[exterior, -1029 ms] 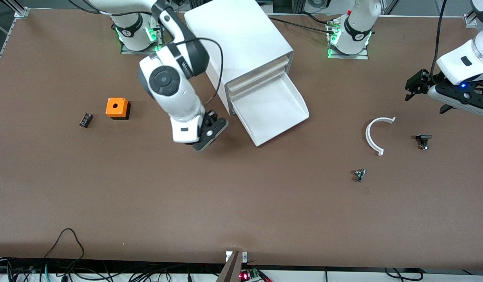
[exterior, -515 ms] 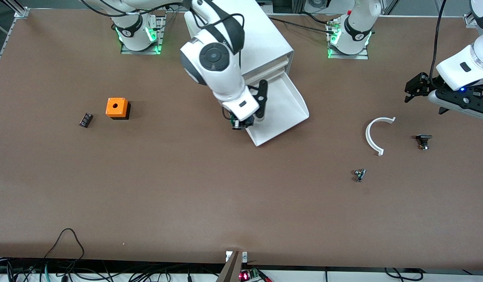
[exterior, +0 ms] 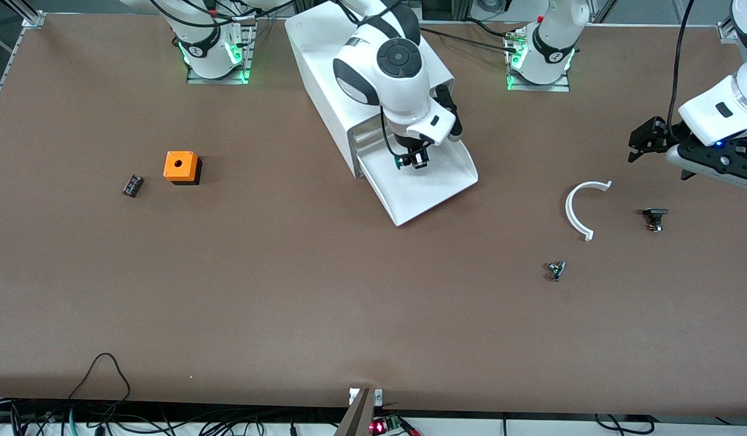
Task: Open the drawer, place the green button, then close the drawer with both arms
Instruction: 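Carry the green button with the right gripper over the open drawer, then open the right gripper to drop the button into the drawer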
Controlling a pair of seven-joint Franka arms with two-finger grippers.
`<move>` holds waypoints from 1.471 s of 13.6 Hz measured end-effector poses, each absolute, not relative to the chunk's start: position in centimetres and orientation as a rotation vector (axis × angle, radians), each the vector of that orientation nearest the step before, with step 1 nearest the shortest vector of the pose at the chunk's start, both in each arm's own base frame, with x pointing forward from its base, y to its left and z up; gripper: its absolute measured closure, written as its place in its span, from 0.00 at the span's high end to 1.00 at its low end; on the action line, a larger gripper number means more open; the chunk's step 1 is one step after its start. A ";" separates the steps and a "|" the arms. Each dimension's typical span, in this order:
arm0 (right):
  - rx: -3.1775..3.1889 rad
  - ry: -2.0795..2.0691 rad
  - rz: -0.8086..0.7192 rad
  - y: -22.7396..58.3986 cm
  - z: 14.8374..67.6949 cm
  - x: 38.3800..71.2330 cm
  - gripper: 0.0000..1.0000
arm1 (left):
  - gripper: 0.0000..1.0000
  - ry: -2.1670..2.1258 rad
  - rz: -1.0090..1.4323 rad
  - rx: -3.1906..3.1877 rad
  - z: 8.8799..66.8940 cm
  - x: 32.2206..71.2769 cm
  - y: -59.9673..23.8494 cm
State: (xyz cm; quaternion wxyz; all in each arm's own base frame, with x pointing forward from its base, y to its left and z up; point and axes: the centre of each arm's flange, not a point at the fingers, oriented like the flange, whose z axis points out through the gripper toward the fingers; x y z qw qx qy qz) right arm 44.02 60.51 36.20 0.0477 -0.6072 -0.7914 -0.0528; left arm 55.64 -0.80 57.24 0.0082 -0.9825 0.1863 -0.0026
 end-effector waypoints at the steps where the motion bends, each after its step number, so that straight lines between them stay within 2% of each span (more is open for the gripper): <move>1: -1.838 -2.441 -0.137 60.7 35.2 43.7 0.41 | 1.00 0.581 -0.008 -3.071 57.2 55.8 -0.8; 5: -1.781 -2.535 -0.051 62.4 30.1 41.5 0.41 | 1.00 0.574 -0.010 -3.074 57.2 56.1 -0.4; 9: -1.783 -2.535 -0.069 62.7 28.3 41.7 0.41 | 1.00 0.576 -0.026 -3.072 57.8 56.2 -0.5; 10: -1.798 -2.531 -0.077 62.6 28.1 42.1 0.46 | 1.00 0.576 -0.026 -3.072 57.8 56.2 -0.5; 14: -1.925 -2.456 -0.151 62.4 30.1 44.0 0.87 | 1.00 0.578 -0.027 -3.071 57.9 56.2 -0.6; 16: -2.002 -2.422 -0.218 61.8 33.1 46.0 1.00 | 1.00 0.582 -0.027 -3.071 57.9 56.2 -0.8; 20: -2.453 -2.077 -0.319 55.5 43.5 51.6 1.00 | 1.00 0.580 -0.023 -3.072 57.8 56.2 -0.7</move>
